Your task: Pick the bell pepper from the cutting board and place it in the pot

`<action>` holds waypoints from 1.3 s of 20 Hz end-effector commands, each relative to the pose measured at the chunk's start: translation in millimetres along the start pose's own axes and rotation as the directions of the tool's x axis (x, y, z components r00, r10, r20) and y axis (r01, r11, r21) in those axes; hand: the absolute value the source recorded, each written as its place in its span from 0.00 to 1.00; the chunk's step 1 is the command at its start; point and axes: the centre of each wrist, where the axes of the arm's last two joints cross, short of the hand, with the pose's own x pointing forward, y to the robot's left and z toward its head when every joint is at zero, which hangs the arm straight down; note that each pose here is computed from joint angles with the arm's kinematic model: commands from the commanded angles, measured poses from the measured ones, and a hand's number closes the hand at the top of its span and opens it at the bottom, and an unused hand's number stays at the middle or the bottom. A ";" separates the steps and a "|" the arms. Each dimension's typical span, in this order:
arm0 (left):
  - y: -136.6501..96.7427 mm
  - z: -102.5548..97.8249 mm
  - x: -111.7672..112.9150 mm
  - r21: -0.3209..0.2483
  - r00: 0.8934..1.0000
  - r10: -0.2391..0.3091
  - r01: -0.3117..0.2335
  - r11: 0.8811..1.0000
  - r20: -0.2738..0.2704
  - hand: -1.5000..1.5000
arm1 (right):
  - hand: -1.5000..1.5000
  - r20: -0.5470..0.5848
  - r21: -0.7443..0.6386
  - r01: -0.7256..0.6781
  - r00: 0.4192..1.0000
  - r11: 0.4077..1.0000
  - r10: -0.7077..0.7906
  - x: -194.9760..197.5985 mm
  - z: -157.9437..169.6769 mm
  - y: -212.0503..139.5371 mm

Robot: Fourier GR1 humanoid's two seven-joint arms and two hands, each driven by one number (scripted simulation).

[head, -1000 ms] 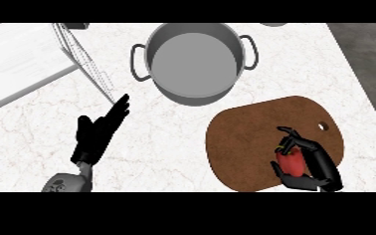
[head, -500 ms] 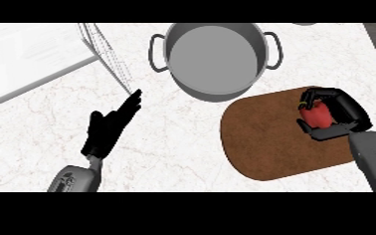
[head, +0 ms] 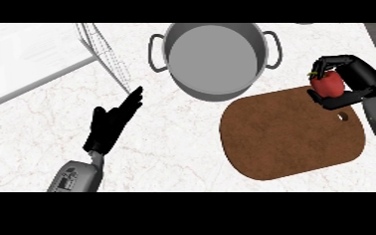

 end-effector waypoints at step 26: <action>10.2 10.2 -14.6 0.040 1.000 0.015 -0.014 0.999 -0.021 0.50 | 1.00 0.213 0.197 -0.489 0.868 0.850 0.449 146.7 -214.6 84.1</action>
